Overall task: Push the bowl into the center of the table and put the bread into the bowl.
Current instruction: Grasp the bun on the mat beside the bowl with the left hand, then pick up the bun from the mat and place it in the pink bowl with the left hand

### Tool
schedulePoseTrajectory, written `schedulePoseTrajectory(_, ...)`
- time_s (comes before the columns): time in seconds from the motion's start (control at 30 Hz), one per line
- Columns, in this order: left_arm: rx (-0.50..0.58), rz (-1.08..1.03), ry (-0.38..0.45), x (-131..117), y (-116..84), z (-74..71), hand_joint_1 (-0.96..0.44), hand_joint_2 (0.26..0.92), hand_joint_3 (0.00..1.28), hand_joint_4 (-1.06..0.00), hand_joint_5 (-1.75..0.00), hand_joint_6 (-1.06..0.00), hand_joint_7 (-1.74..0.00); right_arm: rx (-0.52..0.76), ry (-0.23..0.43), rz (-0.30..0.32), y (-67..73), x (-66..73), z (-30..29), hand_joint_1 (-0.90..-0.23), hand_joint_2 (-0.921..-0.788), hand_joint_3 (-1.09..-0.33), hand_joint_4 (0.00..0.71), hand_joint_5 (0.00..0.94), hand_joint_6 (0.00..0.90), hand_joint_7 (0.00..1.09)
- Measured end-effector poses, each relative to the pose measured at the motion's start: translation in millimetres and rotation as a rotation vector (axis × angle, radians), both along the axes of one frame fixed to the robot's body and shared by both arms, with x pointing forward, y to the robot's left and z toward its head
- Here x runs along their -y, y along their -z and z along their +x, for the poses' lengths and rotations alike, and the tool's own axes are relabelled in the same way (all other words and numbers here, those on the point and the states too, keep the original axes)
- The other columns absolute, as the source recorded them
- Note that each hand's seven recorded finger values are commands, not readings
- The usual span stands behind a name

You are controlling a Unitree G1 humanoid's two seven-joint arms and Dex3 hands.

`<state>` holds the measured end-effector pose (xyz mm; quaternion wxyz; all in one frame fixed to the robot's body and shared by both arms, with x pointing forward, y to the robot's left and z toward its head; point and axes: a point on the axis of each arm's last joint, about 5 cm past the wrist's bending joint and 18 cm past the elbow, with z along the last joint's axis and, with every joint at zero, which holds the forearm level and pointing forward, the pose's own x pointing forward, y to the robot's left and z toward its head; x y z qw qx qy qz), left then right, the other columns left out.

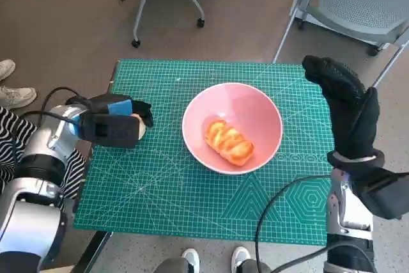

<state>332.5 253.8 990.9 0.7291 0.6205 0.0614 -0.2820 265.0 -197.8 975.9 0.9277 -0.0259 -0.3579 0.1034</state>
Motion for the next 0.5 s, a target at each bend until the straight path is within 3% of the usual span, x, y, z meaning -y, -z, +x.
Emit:
schedulePoseTrajectory(0.3,0.089,-0.054,0.038,-7,-22,-1.2,0.0,0.92,0.08,-0.72,-1.1,-0.56,-1.26,0.001,0.005,0.004,-0.3,-0.2,-0.3,-0.676,-0.921,-0.718,0.239,0.007,0.125,0.5)
schedulePoseTrajectory(0.5,0.197,-0.134,0.11,-4,-47,-2.6,0.0,0.92,0.05,-0.76,-1.02,-0.61,-1.25,-0.002,0.005,0.004,-0.1,-0.1,-0.5,-0.679,-0.921,-0.717,0.24,0.006,0.128,0.5)
